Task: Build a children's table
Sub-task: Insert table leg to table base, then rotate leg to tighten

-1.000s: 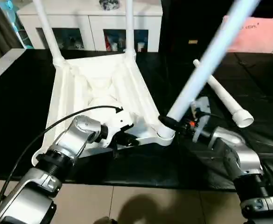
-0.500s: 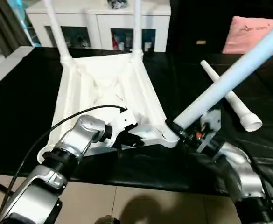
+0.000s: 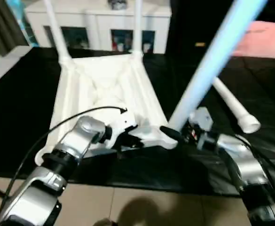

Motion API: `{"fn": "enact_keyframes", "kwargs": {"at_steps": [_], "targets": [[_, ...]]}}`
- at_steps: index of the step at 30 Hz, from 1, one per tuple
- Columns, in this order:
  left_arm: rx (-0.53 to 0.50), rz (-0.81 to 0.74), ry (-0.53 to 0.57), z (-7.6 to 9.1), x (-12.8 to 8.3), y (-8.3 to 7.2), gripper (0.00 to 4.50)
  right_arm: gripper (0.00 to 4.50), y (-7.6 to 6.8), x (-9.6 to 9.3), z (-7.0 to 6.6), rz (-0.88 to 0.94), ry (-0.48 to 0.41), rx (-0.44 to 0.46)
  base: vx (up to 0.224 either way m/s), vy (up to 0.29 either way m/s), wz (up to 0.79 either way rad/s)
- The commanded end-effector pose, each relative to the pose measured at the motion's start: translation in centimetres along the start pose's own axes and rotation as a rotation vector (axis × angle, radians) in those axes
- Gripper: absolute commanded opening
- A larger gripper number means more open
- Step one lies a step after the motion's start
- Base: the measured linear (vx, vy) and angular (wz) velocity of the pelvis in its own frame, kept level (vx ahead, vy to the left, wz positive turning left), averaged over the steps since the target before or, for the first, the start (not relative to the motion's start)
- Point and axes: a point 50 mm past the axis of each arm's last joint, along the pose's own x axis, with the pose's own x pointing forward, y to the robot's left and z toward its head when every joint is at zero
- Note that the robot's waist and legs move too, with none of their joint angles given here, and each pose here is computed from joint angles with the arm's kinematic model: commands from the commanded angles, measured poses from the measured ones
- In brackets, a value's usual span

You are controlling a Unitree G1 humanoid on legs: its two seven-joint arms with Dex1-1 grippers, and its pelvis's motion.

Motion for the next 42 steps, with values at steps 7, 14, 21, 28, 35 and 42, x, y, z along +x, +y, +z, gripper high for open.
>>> {"fn": "enact_keyframes", "kwargs": {"at_steps": [7, 14, 21, 28, 35, 42], "targets": [[0.110, 0.009, 0.018, 1.3, -1.7, 0.8, 0.00, 1.93, 2.3, 0.2, -3.8, 0.214, 0.184, 0.136, 0.000, 0.000, 0.00], [0.166, -0.036, 0.062, 1.8, -1.0, 0.8, 0.00, 1.93, 3.7, 0.0, -5.0, 0.284, 0.248, 0.087, 0.000, 0.000, 0.00], [0.205, -0.091, 0.037, 2.3, -0.8, 0.5, 0.00, 1.93, 4.7, 0.1, -5.4, 0.358, 0.261, 0.074, 0.000, 0.000, 0.00], [0.248, -0.177, 0.067, 2.0, -0.7, 0.0, 0.00, 1.93, 4.7, 0.3, -5.4, 0.387, 0.252, 0.087, 0.000, 0.000, 0.00], [0.257, -0.183, 0.095, 1.7, -0.6, 0.3, 0.00, 1.93, 4.7, 0.4, -5.5, 0.402, 0.254, 0.084, 0.000, 0.000, 0.00], [0.162, -0.076, 0.065, 1.5, -0.8, 1.2, 0.00, 1.93, 4.1, 1.1, -5.6, 0.273, 0.230, 0.136, 0.000, 0.000, 0.00]]}}
